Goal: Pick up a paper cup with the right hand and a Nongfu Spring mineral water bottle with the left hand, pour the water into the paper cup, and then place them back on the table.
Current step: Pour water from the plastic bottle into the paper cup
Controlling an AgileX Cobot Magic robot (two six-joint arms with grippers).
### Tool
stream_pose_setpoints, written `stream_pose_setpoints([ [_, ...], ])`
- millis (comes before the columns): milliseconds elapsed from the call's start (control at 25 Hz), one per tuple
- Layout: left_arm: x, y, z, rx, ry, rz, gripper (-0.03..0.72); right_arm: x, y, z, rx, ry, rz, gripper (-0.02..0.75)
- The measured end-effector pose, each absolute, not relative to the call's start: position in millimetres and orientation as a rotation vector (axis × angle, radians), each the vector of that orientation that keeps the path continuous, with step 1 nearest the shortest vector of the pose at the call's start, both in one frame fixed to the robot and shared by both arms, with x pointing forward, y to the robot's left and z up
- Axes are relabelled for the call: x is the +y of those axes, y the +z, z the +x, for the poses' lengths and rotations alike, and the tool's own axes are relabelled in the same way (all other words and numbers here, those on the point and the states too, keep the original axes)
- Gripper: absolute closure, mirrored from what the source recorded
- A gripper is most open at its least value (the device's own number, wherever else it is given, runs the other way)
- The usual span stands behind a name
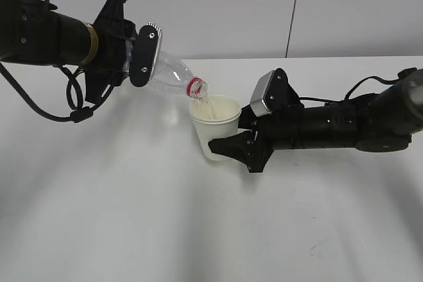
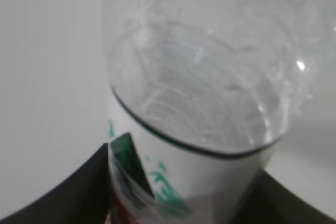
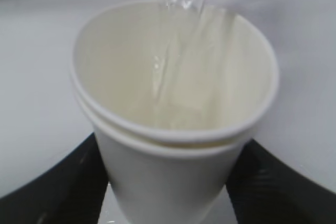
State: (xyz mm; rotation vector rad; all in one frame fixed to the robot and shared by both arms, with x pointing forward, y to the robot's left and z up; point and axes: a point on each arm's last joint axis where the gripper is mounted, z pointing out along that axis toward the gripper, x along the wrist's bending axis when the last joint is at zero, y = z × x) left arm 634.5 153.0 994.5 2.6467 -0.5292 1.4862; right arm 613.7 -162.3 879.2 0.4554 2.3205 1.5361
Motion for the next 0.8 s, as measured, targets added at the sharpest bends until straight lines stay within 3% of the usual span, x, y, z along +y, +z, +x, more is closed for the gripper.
stream_pose_setpoints([
  [800,151.6,994.7,634.1,-0.550,1.490,2.645,0.302,-162.3,879.2,613.7,2.320,1.536,0.455,0.252],
])
